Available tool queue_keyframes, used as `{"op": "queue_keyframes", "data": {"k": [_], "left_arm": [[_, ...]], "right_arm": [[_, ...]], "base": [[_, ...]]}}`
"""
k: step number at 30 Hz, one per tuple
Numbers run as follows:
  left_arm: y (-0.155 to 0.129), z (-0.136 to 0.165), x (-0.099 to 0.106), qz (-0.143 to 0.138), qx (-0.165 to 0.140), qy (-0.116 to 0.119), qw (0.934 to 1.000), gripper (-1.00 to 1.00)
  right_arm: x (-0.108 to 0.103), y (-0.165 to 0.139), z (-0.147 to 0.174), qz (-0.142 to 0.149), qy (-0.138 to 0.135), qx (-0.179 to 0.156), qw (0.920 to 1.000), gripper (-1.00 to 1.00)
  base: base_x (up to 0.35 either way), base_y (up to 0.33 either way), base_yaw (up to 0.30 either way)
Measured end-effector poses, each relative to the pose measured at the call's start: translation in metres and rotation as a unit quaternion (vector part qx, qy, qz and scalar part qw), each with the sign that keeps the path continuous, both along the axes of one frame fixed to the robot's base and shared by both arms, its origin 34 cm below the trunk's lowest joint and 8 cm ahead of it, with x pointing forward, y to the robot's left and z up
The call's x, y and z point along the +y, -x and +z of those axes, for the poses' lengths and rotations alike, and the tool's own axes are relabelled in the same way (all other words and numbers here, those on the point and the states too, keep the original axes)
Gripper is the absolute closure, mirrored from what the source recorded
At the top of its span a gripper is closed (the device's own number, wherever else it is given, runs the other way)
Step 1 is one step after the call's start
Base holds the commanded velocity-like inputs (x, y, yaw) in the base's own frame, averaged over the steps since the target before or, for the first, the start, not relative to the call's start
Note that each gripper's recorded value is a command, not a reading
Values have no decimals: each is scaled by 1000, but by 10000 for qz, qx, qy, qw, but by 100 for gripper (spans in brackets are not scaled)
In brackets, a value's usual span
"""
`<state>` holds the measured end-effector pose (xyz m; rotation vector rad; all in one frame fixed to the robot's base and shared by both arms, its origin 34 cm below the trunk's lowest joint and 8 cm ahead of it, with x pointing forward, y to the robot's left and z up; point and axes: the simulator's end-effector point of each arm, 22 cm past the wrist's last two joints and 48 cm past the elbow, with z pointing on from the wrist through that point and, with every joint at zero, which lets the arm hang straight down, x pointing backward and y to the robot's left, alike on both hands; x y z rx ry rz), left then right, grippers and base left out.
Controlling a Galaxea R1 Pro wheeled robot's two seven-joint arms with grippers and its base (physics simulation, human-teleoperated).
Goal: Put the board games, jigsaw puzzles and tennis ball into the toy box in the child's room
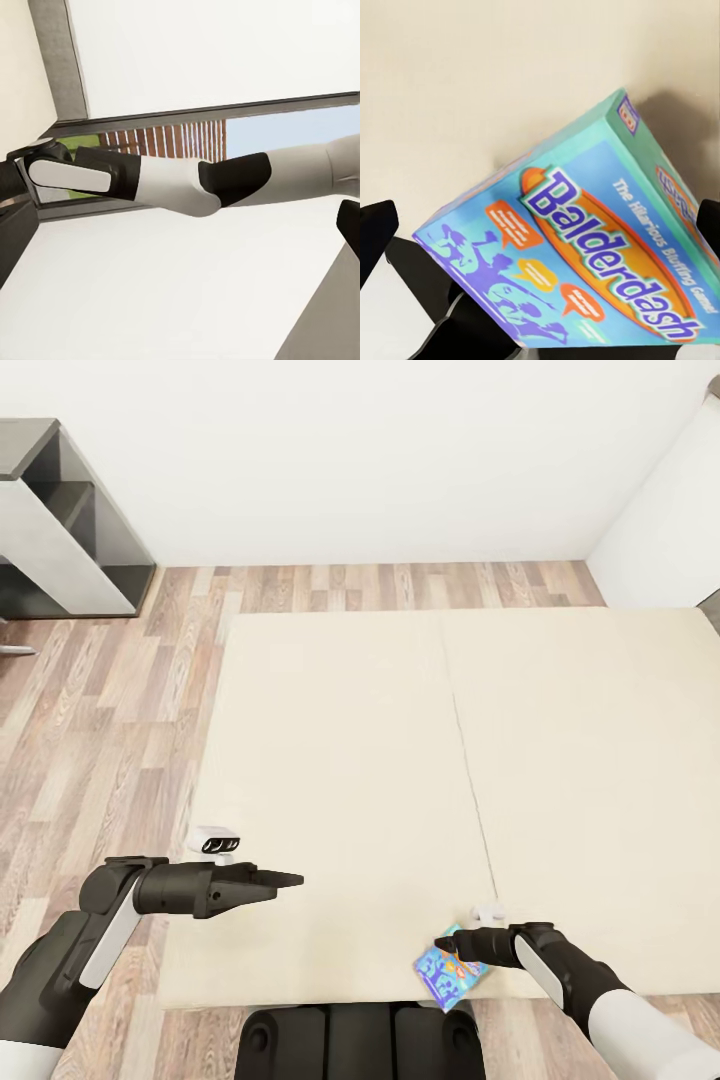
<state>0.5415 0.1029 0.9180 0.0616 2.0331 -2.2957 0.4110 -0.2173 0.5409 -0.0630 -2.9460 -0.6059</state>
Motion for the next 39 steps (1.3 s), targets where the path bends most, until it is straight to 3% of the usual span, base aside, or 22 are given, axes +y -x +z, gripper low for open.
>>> {"op": "queue_keyframes", "data": {"k": [12,16,25,39], "left_arm": [[0,0,0,0,0,0,10000,-100],[-1,-2,-1,37,-4,-19,10000,-100],[-3,-4,0,78,-25,-87,9999,-100],[-4,-5,1,89,-29,-111,9999,-100]], "right_arm": [[2,0,0,-2,-14,-7,10000,-100],[19,-9,2,-41,-124,-116,9998,-100],[32,-14,3,-42,-210,-183,9996,-100],[34,-15,4,-40,-227,-198,9995,-100]], "base": [[0,90,0],[0,0,0],[0,0,0],[0,0,0]]}}
